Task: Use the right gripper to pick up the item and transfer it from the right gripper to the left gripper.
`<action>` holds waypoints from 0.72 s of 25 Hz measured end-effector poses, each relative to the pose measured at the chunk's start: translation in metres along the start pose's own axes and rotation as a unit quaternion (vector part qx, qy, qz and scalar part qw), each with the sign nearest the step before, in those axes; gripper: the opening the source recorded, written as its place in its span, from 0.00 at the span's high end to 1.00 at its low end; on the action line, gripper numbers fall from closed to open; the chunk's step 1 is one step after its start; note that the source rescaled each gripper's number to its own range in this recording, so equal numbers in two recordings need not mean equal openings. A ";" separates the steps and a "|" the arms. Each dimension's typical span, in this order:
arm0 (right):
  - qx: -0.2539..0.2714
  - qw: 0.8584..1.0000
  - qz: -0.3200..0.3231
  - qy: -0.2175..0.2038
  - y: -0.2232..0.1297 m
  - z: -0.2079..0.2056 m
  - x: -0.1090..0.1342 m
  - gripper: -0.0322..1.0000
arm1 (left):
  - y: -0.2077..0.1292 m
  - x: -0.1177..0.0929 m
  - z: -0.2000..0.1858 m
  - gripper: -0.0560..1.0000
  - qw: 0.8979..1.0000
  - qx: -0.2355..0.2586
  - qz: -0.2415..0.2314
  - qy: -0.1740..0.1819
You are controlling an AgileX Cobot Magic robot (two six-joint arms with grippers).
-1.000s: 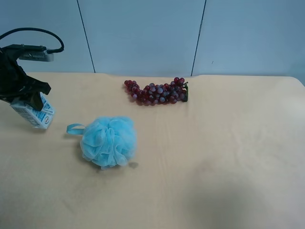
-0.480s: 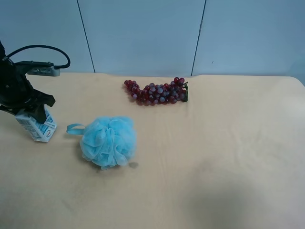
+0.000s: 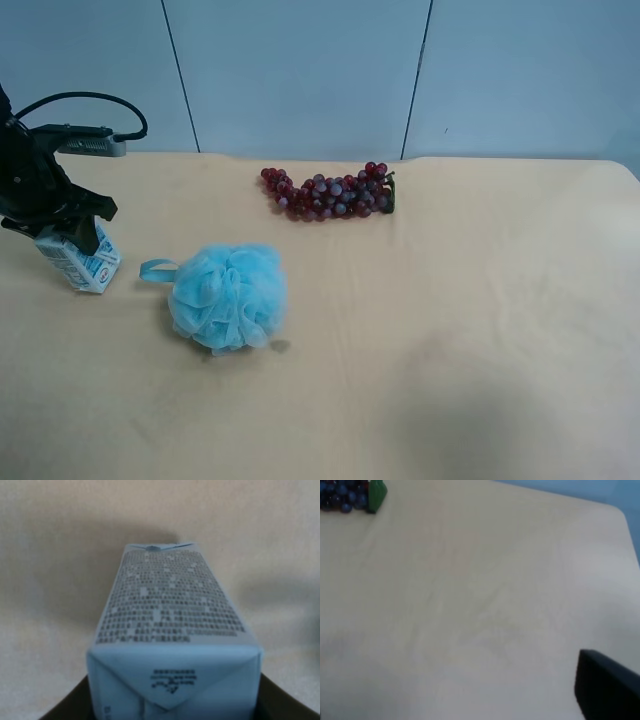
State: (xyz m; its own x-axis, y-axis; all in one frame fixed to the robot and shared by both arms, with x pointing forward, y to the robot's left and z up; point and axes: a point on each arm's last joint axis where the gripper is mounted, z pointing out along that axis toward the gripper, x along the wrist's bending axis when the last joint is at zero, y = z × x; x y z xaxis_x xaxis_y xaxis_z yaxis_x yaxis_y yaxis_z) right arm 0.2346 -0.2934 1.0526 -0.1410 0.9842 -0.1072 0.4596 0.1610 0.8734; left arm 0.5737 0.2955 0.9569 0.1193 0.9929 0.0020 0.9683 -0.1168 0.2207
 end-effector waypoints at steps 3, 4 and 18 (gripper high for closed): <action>0.000 1.000 0.000 0.000 0.000 0.000 0.000 0.00 | 0.000 -0.001 0.000 0.95 1.000 -0.001 -0.009 -0.004; 0.000 1.000 0.000 0.000 0.000 0.000 0.000 0.00 | 0.000 -0.001 0.000 0.95 1.000 -0.001 -0.012 -0.007; 0.000 1.000 0.000 0.000 0.000 0.000 0.000 0.00 | 0.001 -0.002 -0.005 0.22 1.000 -0.005 -0.017 -0.010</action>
State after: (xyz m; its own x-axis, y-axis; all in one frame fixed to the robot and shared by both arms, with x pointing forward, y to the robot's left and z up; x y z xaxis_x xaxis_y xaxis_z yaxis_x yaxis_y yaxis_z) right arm 0.2346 -0.2934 1.0526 -0.1410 0.9842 -0.1072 0.4596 0.1610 0.8734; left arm 0.5734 0.2937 0.9621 0.0907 0.9956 -0.0248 0.9696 -0.0826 0.2301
